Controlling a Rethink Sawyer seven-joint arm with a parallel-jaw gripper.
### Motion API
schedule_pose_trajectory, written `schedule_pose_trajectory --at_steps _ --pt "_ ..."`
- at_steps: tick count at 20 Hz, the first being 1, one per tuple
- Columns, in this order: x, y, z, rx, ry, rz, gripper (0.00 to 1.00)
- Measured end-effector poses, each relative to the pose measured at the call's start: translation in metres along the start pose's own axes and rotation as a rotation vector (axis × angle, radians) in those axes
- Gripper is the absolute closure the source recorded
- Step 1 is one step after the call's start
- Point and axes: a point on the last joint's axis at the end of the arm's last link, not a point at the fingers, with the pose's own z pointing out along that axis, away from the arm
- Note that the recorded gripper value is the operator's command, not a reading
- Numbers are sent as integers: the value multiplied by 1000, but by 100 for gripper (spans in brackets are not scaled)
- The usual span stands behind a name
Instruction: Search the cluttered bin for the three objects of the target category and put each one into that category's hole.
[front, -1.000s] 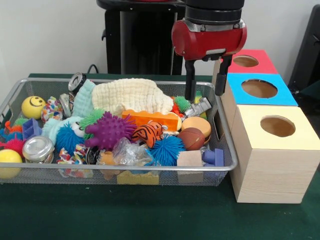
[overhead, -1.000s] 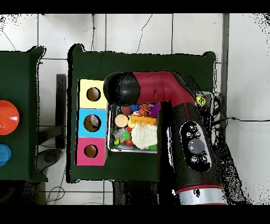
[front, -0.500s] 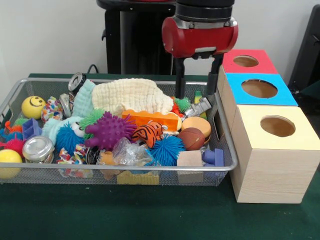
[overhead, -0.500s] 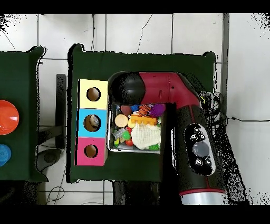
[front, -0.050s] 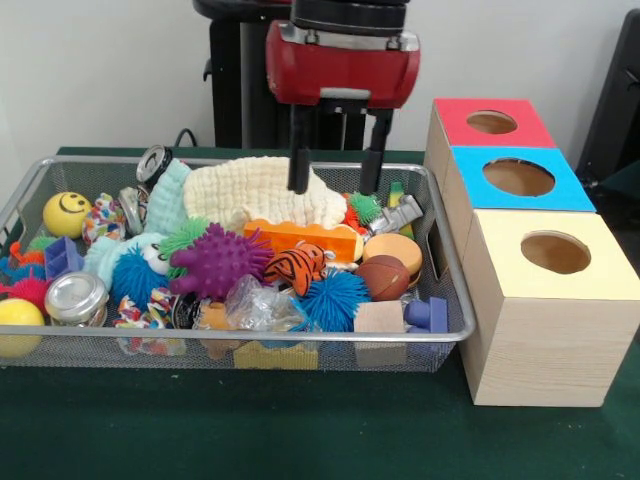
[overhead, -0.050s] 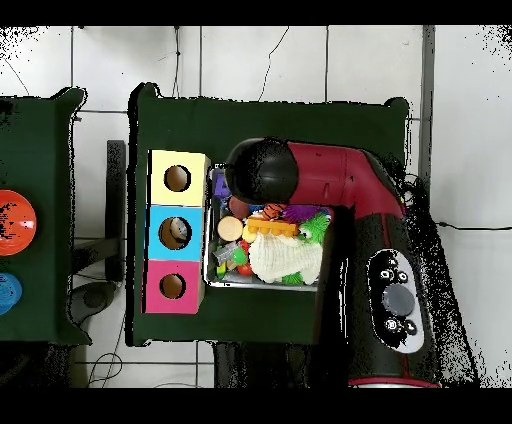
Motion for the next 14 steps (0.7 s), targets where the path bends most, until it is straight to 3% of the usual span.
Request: schedule_pose_trajectory --at_steps 1,2,7,11,14 --pt "1 -1 -1 3 3 22 0" --pt "3 -3 -2 11 9 81 0" --pt "7 -4 0 12 29 265 0" --pt "11 -6 11 -1 53 377 0" --pt "14 -6 20 -13 69 411 0"
